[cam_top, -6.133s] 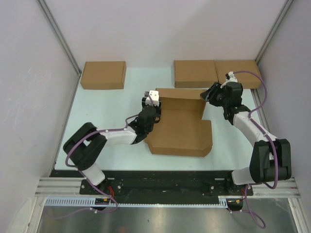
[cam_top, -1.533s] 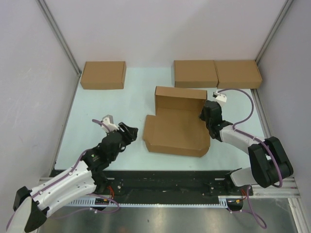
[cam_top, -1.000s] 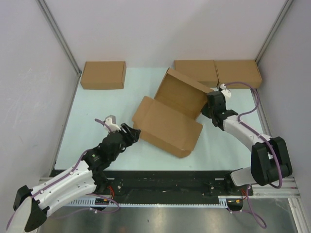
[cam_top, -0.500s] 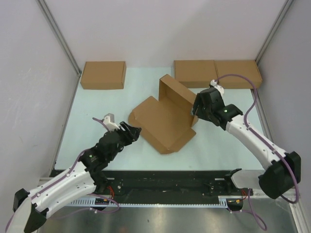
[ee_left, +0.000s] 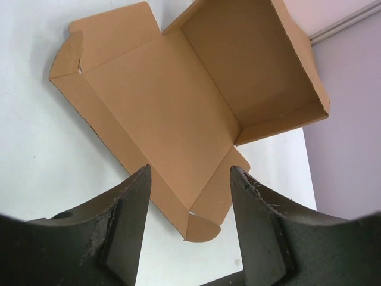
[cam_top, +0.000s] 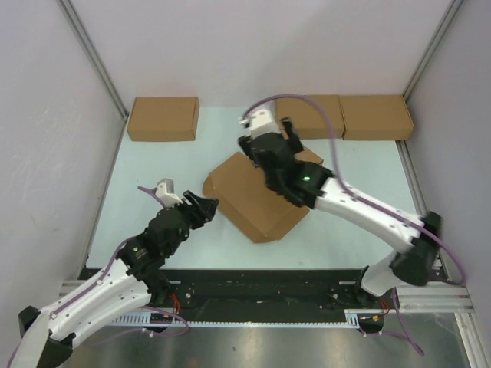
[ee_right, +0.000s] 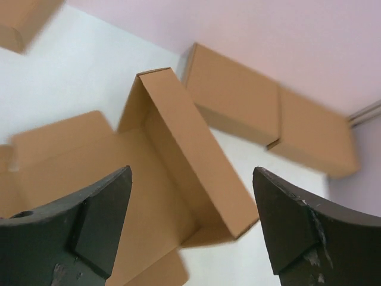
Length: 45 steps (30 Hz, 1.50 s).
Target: Fold the paper box
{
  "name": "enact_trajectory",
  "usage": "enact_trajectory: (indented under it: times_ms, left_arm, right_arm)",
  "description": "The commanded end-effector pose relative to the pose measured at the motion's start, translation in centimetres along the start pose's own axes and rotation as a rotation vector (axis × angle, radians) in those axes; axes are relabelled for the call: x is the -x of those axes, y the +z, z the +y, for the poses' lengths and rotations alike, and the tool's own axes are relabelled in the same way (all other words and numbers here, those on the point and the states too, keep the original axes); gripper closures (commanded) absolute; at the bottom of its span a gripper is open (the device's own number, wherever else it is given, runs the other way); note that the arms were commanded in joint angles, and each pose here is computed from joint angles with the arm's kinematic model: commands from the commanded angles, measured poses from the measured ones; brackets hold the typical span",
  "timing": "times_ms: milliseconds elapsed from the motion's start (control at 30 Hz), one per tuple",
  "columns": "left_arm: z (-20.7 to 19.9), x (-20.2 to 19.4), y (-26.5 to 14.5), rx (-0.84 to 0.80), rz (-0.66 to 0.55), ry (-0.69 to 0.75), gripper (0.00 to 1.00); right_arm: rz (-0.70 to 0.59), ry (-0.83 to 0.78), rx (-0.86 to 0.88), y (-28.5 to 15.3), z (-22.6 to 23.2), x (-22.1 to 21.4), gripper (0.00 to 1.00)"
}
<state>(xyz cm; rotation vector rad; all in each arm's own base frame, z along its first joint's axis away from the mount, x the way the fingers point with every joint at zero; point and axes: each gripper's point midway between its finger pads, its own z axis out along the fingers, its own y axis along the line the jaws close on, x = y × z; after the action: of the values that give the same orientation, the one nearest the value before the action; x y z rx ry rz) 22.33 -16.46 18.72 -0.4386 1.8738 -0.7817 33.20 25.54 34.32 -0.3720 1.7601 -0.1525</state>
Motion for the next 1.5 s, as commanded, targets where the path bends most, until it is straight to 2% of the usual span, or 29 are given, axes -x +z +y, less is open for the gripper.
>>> enact_trajectory:
  times_ms: [0, 100, 133, 200, 233, 300, 533, 767, 867, 967, 1000, 1067, 1200, 1267, 1400, 1467]
  left_arm:
    - [1.1, 0.2, -0.7, 0.023, -0.021, 0.002, 0.39]
    - [1.8, 0.1, -1.3, 0.035, -0.018, 0.004, 0.39]
    - [1.9, 0.2, -1.5, 0.032, -0.023, 0.002, 0.39]
    - [2.3, 0.2, -1.6, 0.043, -0.022, 0.011, 0.39]
    - [2.3, 0.2, -1.7, 0.043, -0.024, 0.012, 0.39]
    - [2.4, 0.3, -1.8, 0.040, -0.028, 0.009, 0.39]
    - [2.6, -0.2, -1.8, 0.040, -0.013, 0.009, 0.39]
    - [2.8, -0.4, -1.6, 0.042, -0.013, 0.021, 0.39]
    - [2.9, -0.5, -1.6, 0.042, -0.011, 0.020, 0.39]
    - [2.9, -0.5, -1.5, 0.042, -0.011, 0.021, 0.39]
    - [3.0, -0.6, -1.5, 0.043, -0.006, 0.023, 0.39]
    - [2.9, -0.5, -1.5, 0.041, -0.010, 0.021, 0.39]
    - [3.0, -0.7, -1.5, 0.043, -0.003, 0.024, 0.39]
    - [3.0, -0.8, -1.5, 0.044, -0.002, 0.022, 0.39]
    - [3.2, -0.9, -1.5, 0.047, 0.000, 0.021, 0.39]
    - [3.3, -1.0, -1.5, 0.049, 0.002, 0.022, 0.39]
  right_arm:
    - [0.045, -0.446, -0.184, 4.1, 1.9, -1.6, 0.13]
    - [0.040, -0.548, -0.216, 6.1, 4.3, -2.6, 0.13]
    - [0.054, -0.627, -0.227, 6.5, 4.4, -2.9, 0.13]
    - [0.046, -0.646, -0.283, 7.7, 4.5, -2.9, 0.13]
    - [0.061, -0.729, -0.295, 8.5, 5.0, -3.4, 0.13]
    - [0.037, -0.723, -0.320, 9.5, 4.6, -2.7, 0.13]
    - [0.172, -0.756, -0.329, 13.1, 3.6, -6.9, 0.17]
    - [0.200, -0.763, -0.347, 15.0, 2.6, -7.8, 0.20]
    - [0.225, -0.762, -0.340, 15.3, 2.4, -8.4, 0.26]
    - [0.245, -0.762, -0.347, 15.7, 2.1, -9.2, 0.49]
    - [0.251, -0.762, -0.352, 15.7, 1.9, -9.3, 0.61]
    - [0.261, -0.763, -0.365, 15.8, 1.5, -9.6, 0.65]
    - [0.265, -0.765, -0.398, 16.0, 0.6, -9.5, 0.62]
    - [0.268, -0.762, -0.401, 16.2, 0.4, -9.5, 0.65]
    - [0.289, -0.757, -0.398, 16.4, 0.0, -10.2, 0.83]
    - [0.299, -0.759, -0.394, 16.5, -0.2, -10.6, 0.88]
